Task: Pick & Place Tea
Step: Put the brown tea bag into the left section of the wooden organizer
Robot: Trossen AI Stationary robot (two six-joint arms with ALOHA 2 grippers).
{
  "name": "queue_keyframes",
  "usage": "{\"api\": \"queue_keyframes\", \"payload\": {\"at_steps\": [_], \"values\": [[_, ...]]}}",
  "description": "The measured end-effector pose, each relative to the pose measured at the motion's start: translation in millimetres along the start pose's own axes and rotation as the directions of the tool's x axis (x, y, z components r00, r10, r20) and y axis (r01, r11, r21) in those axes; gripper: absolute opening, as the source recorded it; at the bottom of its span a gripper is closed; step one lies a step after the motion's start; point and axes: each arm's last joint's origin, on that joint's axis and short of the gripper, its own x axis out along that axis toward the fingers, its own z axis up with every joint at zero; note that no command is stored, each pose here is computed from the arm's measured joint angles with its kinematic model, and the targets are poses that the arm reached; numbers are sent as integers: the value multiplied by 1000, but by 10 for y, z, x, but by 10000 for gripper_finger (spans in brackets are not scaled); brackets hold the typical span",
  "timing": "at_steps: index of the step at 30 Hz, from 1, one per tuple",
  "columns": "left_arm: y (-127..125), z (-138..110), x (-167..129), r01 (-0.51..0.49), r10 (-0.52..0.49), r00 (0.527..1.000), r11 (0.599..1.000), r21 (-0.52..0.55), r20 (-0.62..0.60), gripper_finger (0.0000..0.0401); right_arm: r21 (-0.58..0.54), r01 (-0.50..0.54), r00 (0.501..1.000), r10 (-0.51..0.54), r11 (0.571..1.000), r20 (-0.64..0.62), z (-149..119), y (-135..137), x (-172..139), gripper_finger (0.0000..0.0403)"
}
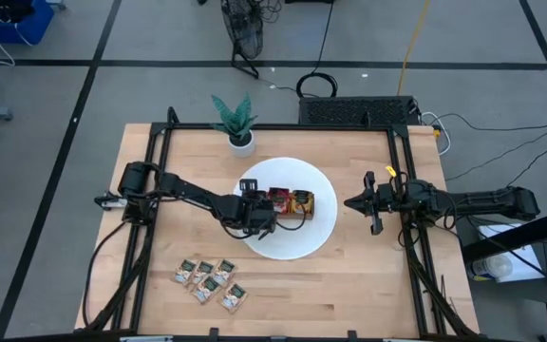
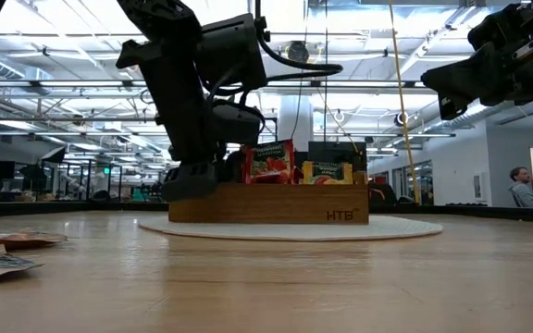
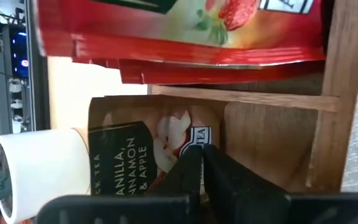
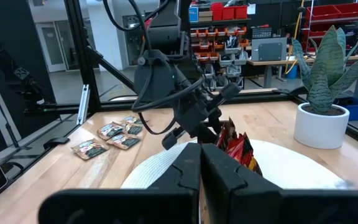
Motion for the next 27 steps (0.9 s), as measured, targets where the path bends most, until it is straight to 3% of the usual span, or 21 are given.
{"api": "queue_keyframes", "payload": {"at_steps": [6,10,13,15,19,21,25,27], "values": [[108,23,-176,-22,23,999,999,-29,47,36,0,0,1000,0,1000,0,0,-1,0,4],[257,34,-548,-5,14,991,998,-65,135,37,0,0,1000,0,1000,0,0,0,0,4],[365,-52,-901,51,-36,983,995,-82,178,37,0,0,1000,0,1000,-1,-1,0,1,4],[428,-169,-1098,149,-127,977,982,-119,173,37,0,0,1000,0,1000,0,0,0,0,4],[475,-439,-1379,333,-324,942,885,-326,83,40,0,0,1000,0,1000,-2,-2,0,0,4],[401,-568,-1460,339,-376,926,837,-429,-1,53,0,0,1000,0,1000,-1,-1,0,0,4],[122,-828,-1607,296,-449,879,779,-553,-162,111,0,0,1000,0,1000,-1,0,-1,0,4],[-41,-918,-1649,297,-524,829,709,-640,-196,148,0,0,1000,0,1000,0,0,0,0,4]]}}
